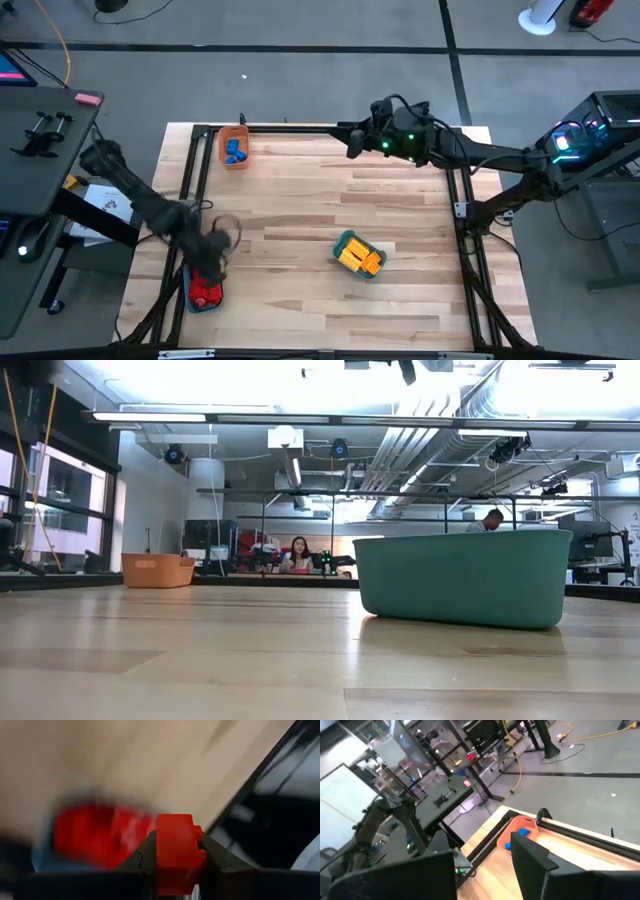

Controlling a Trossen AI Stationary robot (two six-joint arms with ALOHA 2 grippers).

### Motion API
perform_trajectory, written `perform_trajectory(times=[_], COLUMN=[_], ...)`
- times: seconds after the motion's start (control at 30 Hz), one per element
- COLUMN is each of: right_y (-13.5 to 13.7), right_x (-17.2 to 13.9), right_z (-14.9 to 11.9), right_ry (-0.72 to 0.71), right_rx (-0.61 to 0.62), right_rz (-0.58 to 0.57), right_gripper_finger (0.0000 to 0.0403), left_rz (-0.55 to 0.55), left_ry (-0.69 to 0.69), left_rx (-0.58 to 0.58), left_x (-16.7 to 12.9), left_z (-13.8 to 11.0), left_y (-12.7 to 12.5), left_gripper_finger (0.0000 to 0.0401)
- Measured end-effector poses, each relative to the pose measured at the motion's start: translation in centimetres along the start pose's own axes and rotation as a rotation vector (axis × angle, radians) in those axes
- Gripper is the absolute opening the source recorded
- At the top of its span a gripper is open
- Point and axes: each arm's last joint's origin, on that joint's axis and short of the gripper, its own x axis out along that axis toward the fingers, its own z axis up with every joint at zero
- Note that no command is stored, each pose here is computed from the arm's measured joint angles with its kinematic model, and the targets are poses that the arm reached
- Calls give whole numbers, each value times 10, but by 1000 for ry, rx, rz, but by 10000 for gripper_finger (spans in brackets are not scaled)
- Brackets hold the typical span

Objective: Sort blocks
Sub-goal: Put the red game piece into the bottom left blue bin

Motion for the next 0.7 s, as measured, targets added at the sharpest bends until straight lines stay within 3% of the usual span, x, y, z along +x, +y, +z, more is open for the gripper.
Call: perform_trajectory(times=[0.07,0.17,0.33,0.47,0.7], right_y=[-1,0,0,0,0], right_x=[0,-1,0,0,0], right_z=[-2,-2,-2,-2,-2], right_ry=[15,24,31,31,31], right_rx=[-13,-35,-37,-37,-29], right_rz=[-10,2,11,11,11], right_gripper_finger=[96,96,96,96,96], left_rz=[40,101,216,238,253], left_ry=[120,196,224,218,224], left_rx=[-31,-74,-156,-165,-110], left_x=[12,35,62,71,72], left_z=[-17,-38,-53,-52,-52], left_y=[-6,-10,-9,-11,-9], left_gripper_finger=[56,56,56,59,171])
